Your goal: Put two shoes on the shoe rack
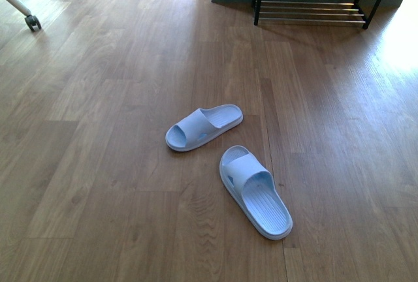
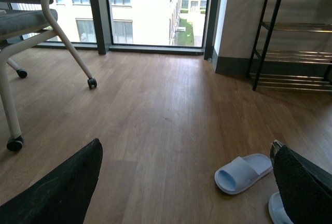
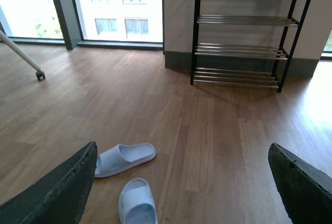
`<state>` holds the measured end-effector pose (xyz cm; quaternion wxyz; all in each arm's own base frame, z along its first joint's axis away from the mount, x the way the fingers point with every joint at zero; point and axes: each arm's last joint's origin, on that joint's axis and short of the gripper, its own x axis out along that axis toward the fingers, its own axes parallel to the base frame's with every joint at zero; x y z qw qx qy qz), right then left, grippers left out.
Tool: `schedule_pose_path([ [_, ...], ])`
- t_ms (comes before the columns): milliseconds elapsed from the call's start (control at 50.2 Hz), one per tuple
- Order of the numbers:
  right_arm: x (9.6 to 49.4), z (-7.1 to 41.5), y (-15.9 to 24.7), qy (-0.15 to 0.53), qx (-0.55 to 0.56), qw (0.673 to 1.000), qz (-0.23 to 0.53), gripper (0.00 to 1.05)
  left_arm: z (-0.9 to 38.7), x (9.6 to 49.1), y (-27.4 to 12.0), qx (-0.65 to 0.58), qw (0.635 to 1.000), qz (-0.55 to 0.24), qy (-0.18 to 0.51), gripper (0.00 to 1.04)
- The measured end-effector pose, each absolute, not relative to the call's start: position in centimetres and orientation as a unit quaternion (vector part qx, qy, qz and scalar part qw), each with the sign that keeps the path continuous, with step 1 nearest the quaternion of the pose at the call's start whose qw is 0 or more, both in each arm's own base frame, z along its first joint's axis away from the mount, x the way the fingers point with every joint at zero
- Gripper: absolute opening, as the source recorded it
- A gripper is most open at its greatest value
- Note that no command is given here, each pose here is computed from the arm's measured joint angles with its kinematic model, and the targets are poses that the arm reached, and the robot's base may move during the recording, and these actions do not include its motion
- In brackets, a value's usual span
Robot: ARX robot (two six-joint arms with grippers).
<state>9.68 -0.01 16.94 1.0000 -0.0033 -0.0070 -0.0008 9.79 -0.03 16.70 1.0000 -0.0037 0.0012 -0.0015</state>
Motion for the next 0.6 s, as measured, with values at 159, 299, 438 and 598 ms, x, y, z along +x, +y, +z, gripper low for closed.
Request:
schedule_pose_path([
  [159,9.68,16.94,-0.01,-0.007,-0.003,1.0,0.0,0.95,16.69,9.79,-0.02,-0.004,1.0,-0.001,0.001,0.95],
  [299,9.68,16.94,-0.01,-0.007,-0.003,1.0,0.0,0.95,16.69,9.79,-0.02,-0.004,1.0,-0.001,0.001,0.95],
  [438,9.67,16.96,-0.01,-0.007,-0.003,1.0,-0.001,0.95,16.69,9.79,-0.02,-0.004,1.0,-0.001,0.001,0.95],
  [598,9.68,16.94,-0.01,-0.007,-0.003,1.0,-0.001,0.95,16.69,9.79,-0.02,-0.004,1.0,-0.001,0.001,0.95],
])
